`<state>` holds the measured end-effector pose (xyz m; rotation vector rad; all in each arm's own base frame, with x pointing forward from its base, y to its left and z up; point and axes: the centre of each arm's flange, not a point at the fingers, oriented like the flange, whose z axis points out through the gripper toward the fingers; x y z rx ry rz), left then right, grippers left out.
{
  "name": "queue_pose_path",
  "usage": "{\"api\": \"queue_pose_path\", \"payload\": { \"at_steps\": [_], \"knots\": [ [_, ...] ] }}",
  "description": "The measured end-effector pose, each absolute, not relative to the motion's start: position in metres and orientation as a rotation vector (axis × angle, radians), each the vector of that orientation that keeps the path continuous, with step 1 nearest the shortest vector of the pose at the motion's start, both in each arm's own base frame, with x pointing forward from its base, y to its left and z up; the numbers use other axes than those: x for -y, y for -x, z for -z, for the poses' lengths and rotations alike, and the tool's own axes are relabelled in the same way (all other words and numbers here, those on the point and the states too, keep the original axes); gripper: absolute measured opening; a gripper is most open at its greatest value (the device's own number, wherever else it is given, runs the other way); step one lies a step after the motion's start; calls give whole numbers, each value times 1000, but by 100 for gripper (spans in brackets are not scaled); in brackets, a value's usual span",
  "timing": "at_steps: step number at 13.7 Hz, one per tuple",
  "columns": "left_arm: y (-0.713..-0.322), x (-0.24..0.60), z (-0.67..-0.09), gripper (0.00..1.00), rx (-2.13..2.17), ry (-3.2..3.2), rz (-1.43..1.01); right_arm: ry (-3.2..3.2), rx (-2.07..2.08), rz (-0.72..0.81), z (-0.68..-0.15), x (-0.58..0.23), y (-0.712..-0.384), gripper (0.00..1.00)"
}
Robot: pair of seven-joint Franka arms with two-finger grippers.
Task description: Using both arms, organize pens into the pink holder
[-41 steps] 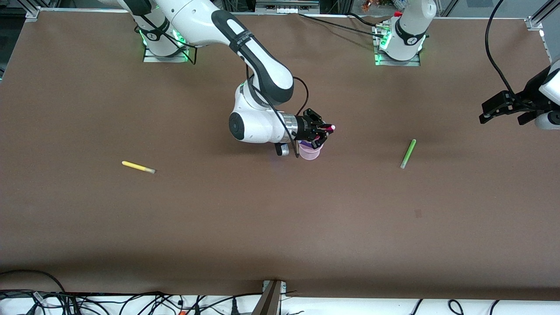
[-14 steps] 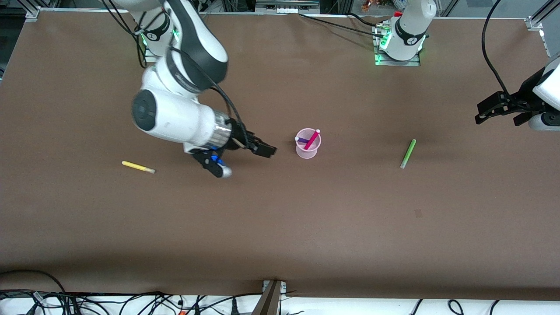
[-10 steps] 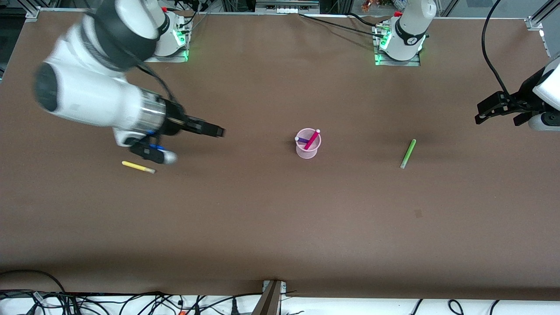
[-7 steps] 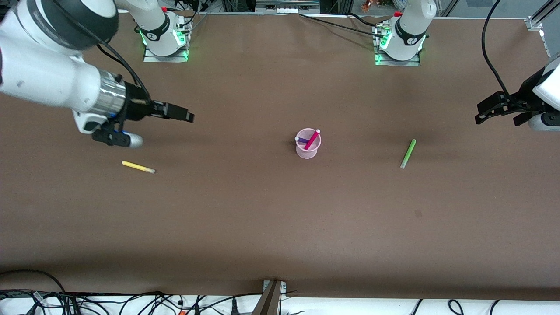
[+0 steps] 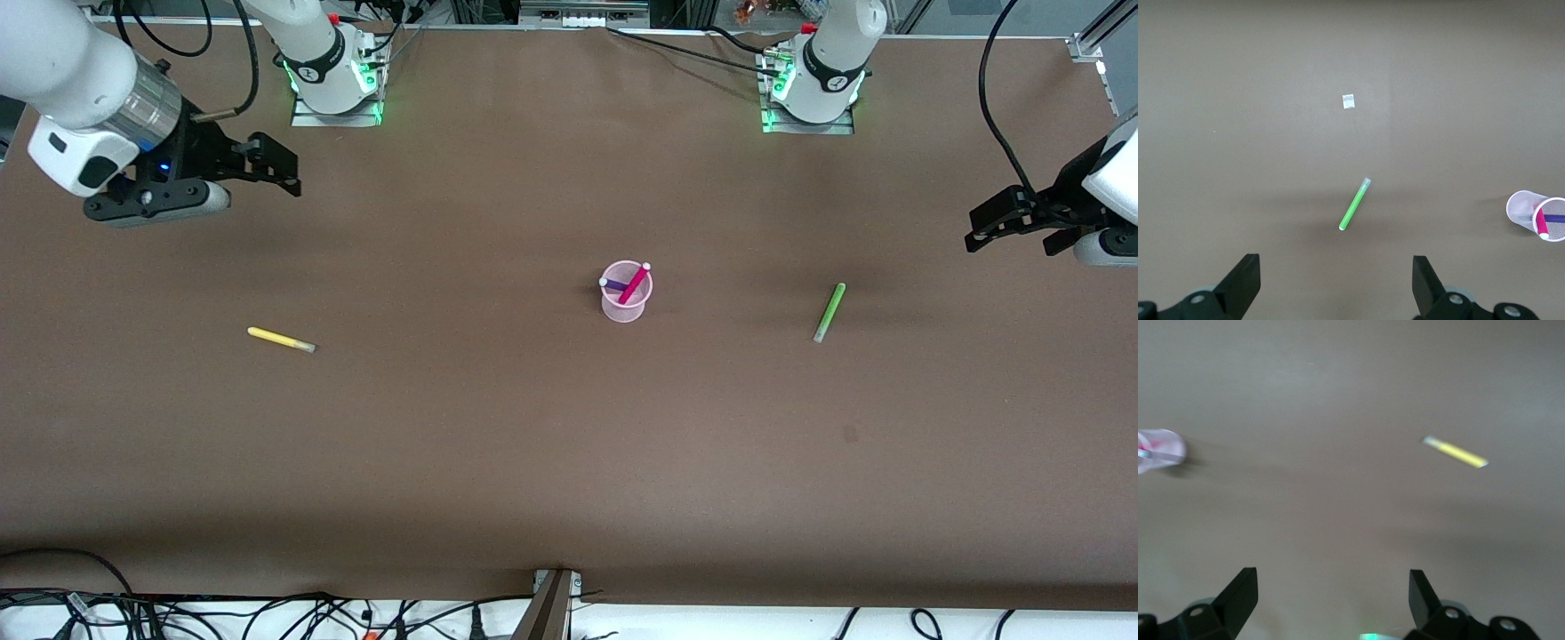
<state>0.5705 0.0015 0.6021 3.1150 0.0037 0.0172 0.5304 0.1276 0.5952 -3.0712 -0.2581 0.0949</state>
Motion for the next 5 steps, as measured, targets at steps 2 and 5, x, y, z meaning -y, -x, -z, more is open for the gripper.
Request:
{"api": "queue_pose_path", "payload": {
  "at_steps": [2, 5],
  "knots": [
    [-570, -1, -602, 100, -4, -3115, -13, 3080, 342, -64, -595, -116, -536, 100],
    [-570, -1, -602, 100, -4, -3115, -12, 3079, 374, -35, -594, -109, -542, 100]
  ]
}}
